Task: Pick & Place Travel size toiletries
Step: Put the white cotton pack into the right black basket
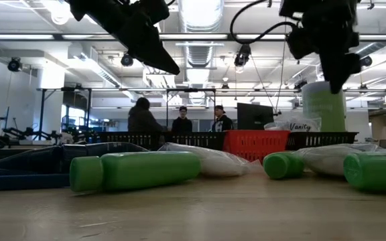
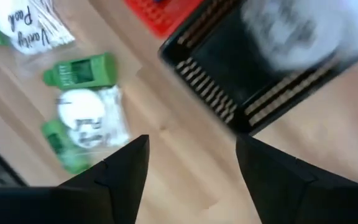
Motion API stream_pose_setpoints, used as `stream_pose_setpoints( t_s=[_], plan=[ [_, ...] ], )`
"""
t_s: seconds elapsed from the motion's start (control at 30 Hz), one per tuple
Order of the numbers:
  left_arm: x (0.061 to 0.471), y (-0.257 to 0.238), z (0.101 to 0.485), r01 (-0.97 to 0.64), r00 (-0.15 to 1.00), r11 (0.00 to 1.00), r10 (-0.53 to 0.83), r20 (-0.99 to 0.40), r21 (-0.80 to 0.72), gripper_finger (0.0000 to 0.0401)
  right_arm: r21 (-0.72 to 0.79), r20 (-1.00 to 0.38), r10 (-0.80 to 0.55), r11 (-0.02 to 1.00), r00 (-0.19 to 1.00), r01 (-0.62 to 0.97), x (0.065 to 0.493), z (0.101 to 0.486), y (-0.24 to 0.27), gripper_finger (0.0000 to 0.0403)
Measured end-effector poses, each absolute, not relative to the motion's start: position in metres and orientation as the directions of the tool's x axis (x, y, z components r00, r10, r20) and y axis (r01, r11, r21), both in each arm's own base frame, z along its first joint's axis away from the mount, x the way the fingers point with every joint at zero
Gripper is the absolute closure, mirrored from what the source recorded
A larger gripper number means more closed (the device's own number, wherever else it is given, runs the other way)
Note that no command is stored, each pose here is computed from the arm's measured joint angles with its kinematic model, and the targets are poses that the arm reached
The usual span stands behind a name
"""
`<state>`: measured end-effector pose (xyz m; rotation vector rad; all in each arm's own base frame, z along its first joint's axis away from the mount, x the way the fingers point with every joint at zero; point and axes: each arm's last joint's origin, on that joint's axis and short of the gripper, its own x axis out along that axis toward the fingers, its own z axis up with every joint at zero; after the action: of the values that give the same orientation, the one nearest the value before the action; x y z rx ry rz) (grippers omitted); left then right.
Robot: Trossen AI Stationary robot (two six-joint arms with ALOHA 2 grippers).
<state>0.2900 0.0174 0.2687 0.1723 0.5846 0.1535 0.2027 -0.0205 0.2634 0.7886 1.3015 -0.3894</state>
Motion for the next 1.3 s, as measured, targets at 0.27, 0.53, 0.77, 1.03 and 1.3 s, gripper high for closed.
stream_pose_setpoints(
  t_s=[0.27, 0.53, 0.77, 1.03, 1.3],
  plan=[
    [0.290, 0.017, 0.269, -0.094, 0.823, 0.975, 0.191, -0.535, 0.204, 0.0160, 0.288, -0.958, 0.154, 0.469, 0.244, 0.835, 0.205, 0.258, 0.029, 0.0158],
    [0.290, 0.016, 0.269, -0.063, 0.829, 0.981, 0.155, -0.537, 0.185, 0.0160, 0.207, -0.971, 0.172, 0.258, 0.166, 0.944, 0.190, 0.241, 0.067, 0.0132],
    [0.290, 0.016, 0.269, -0.052, 0.831, 0.983, 0.141, -0.538, 0.178, 0.0160, 0.402, -0.901, 0.199, 0.056, 0.385, 0.914, 0.193, 0.216, 0.103, 0.0119],
    [0.290, 0.015, 0.268, -0.038, 0.832, 0.985, 0.125, -0.541, 0.169, 0.0160, 0.454, -0.879, 0.107, -0.118, 0.466, 0.883, 0.181, 0.182, 0.123, 0.0109],
    [0.290, 0.015, 0.268, -0.035, 0.829, 0.985, 0.123, -0.546, 0.168, 0.0160, 0.458, -0.867, 0.146, -0.144, 0.476, 0.877, 0.186, 0.162, 0.141, 0.0119]
  ],
)
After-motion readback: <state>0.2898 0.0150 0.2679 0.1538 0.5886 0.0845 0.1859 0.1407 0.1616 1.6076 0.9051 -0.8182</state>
